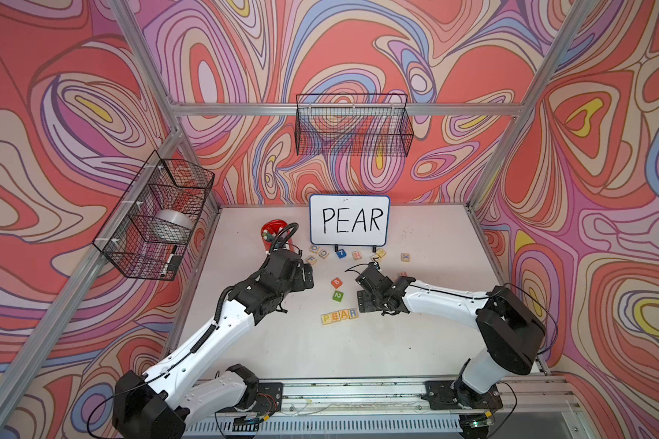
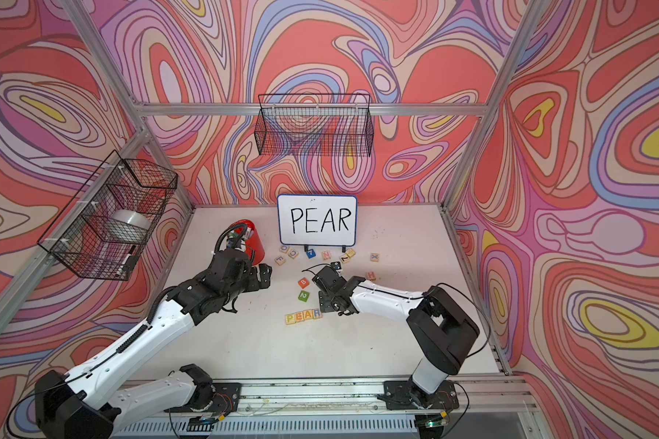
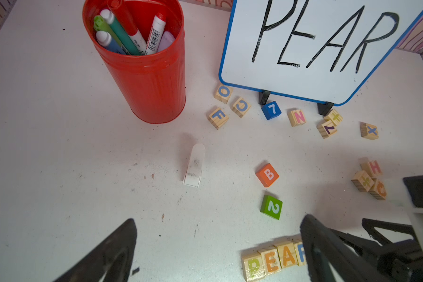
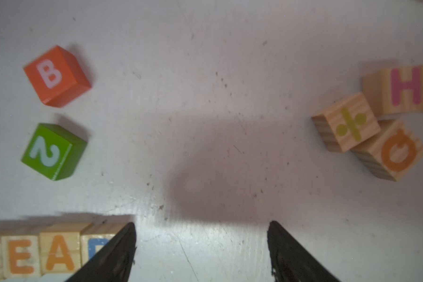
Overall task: Spell the uppercase word “pear” with letter blocks
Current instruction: Adjust the letter block at the center of the board.
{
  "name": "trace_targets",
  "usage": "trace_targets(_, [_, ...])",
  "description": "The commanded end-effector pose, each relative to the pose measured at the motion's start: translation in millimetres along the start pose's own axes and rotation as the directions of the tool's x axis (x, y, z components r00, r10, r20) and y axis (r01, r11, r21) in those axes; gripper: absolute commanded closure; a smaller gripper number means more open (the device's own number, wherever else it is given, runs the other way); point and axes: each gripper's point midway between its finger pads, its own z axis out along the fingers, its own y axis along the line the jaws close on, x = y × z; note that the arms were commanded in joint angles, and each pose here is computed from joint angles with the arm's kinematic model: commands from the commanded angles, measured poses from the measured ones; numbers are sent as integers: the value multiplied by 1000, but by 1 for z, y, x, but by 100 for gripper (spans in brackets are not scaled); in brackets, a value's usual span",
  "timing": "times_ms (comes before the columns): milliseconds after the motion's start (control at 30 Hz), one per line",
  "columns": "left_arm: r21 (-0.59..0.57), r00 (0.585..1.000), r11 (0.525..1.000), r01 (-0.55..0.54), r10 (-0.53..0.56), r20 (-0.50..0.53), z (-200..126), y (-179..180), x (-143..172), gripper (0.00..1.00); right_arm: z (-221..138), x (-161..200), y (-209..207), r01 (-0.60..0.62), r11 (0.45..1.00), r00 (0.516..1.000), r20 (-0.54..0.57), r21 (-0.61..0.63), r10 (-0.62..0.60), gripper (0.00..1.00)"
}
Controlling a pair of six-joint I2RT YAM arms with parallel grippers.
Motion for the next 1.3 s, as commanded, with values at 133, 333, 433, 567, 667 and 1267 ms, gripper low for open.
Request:
trace_targets(133, [-10, 1000, 1000, 0, 0, -16, 2, 1, 5, 0, 7, 9, 8, 21, 999, 999, -41, -38, -23, 14])
trace_targets(333, [-14, 1000, 1000, -1, 1, -14, 0, 3, 5, 0, 13, 12, 16, 38, 997, 997, -64, -63, -42, 14])
trace_targets(433, [-16, 1000, 1000, -1, 1, -14, 0, 3, 5, 0, 14, 13, 19, 37, 996, 997, -65, -76, -42, 14])
trace_targets(567, [-19, 1000, 1000, 0, 0, -15, 0, 4, 5, 0, 12, 12, 23, 40, 995, 997, -62, -94, -46, 15])
trace_targets(667, [-19, 1000, 1000, -2, 2, -14, 0, 4, 5, 0, 11, 12, 27, 46, 994, 997, -55, -104, -51, 15])
trace_targets(1267, [-18, 999, 999, -47, 48, 23, 1, 3, -3, 0, -9, -18, 4, -44, 999, 994, 99, 8, 43, 13])
